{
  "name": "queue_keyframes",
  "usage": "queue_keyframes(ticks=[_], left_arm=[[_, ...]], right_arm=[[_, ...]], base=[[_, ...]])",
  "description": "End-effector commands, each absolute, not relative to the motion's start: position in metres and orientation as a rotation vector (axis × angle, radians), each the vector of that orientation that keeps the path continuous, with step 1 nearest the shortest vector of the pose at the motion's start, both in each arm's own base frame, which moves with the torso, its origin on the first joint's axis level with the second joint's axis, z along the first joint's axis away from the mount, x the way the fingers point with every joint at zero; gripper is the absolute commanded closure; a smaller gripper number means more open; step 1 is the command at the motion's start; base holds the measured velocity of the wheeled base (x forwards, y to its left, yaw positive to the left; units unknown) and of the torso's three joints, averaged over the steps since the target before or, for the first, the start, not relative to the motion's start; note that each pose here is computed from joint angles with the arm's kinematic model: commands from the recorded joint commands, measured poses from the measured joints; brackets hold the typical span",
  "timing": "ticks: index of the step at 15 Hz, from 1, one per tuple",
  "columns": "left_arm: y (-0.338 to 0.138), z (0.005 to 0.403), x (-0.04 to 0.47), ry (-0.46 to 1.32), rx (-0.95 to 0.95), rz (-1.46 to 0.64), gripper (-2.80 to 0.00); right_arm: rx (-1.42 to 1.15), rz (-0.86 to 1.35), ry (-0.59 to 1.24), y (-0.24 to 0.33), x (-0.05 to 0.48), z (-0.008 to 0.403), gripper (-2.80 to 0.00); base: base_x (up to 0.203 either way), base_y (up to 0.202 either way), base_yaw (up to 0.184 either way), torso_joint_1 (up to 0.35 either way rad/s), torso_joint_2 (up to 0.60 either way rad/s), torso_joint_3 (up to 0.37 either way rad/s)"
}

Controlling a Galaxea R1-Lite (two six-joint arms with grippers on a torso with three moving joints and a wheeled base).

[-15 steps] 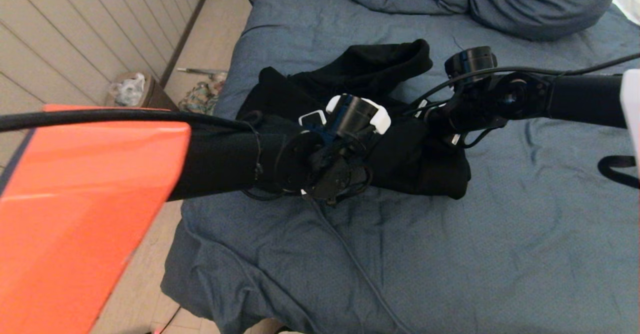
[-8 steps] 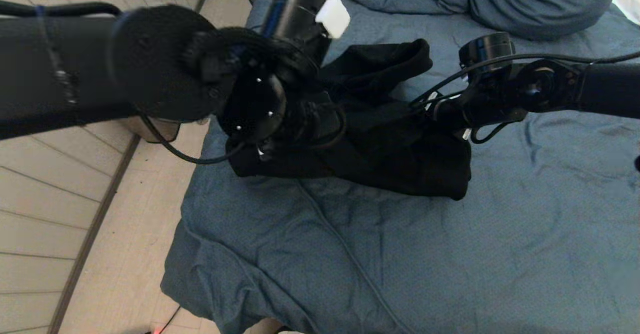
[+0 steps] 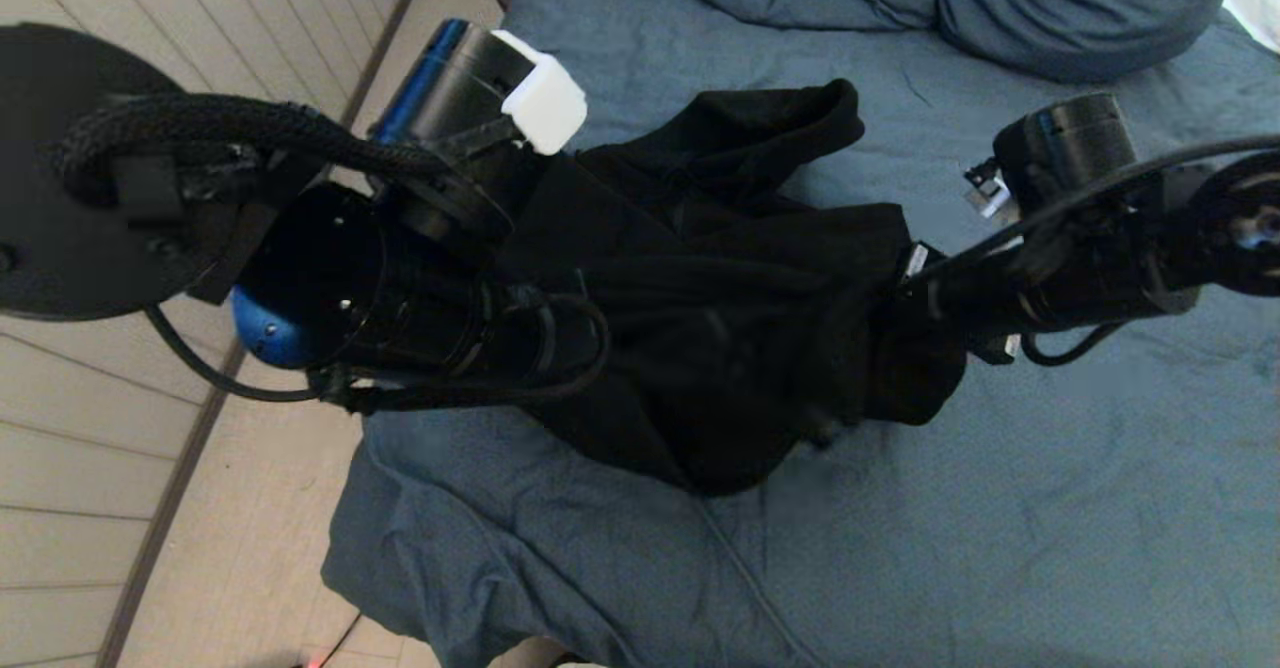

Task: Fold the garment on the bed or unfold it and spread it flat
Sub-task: Fold the black sweatshirt

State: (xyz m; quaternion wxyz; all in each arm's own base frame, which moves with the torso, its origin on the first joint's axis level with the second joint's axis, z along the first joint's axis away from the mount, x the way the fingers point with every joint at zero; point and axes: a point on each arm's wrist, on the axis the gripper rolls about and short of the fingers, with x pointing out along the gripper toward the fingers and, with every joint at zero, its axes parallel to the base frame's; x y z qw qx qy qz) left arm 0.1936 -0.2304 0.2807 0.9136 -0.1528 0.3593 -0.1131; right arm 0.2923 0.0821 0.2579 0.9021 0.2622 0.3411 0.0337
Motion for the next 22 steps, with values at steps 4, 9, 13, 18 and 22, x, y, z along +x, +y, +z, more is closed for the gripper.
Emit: queue_keyframes(ticks=[4,9,13,18,22], left_arm=[[-0.214,0.273,0.18,0.771,-0.304,-0.224,0.0],[-0.2,0.259,0.16,0.861,-0.278,-0.272,0.0],[-0.178,0.254,0.141,0.923,-0.283,-0.323,0.0],[-0.159,0.23,0.124,0.985,-0.232,-0.309,0.0],[-0.154,0.221,0.112,1.034,-0.203,-0.341,0.0]], right_arm=[[0.491,0.171,0.759,0.093,0.228,0.253,0.0],[0.452,0.2,0.805,0.084,0.181,0.236,0.0],[0.442,0.214,0.8,0.066,0.138,0.228,0.0],[0.418,0.228,0.847,0.043,0.083,0.214,0.0],[0.398,0.233,0.884,0.029,0.053,0.199,0.0]], base=[[0.0,0.0,0.0,0.0,0.0,0.0],[0.0,0.0,0.0,0.0,0.0,0.0],[0.0,0.0,0.0,0.0,0.0,0.0],[0.0,0.0,0.0,0.0,0.0,0.0],[0.0,0.0,0.0,0.0,0.0,0.0]])
